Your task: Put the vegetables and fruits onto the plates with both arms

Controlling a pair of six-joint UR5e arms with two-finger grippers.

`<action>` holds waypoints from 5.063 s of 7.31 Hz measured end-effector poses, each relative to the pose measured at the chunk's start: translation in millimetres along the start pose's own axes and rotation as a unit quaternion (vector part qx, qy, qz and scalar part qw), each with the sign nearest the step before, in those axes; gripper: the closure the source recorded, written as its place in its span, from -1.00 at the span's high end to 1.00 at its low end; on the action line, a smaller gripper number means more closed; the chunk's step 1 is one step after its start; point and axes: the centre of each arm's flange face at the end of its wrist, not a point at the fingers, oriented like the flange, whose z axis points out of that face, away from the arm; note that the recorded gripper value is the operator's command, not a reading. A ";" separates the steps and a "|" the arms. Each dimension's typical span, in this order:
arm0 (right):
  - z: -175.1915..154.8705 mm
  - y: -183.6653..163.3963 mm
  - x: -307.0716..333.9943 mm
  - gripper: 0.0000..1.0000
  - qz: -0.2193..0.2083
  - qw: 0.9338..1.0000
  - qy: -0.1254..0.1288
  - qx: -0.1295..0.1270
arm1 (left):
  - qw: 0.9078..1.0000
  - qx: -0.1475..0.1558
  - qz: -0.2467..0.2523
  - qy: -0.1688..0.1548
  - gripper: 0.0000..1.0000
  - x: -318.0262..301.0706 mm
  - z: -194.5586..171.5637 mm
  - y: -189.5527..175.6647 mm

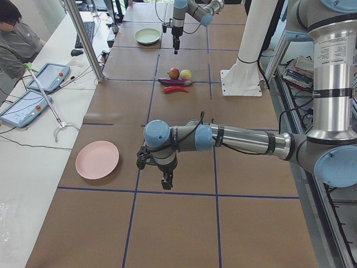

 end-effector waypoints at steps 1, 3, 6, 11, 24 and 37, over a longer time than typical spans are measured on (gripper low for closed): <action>23.3 9.0 -40.2 0.98 0.010 1.000 0.013 0.007 | 1.000 0.000 0.000 0.000 1.00 -0.1 0.1 0.0; 64.2 28.5 -84.1 0.98 0.013 0.999 0.046 0.010 | 1.000 -0.001 -0.001 0.000 1.00 -0.6 0.6 0.2; 86.6 50.4 -89.6 0.95 0.003 0.996 0.089 -0.008 | 1.000 -0.001 -0.002 0.000 1.00 -0.6 0.7 0.2; 106.1 73.2 -95.8 -0.31 -0.012 0.994 0.106 -0.019 | 1.000 -0.003 -0.001 0.001 1.00 -0.6 2.2 0.0; 0.8 -165.3 305.7 -0.94 -0.162 0.984 0.066 -0.041 | 1.000 -0.007 -0.002 0.001 1.00 -1.8 6.6 -0.4; -14.3 -140.2 605.3 1.00 -0.003 0.998 0.029 -0.055 | 0.995 0.065 0.074 -0.007 1.00 60.1 -54.3 -40.2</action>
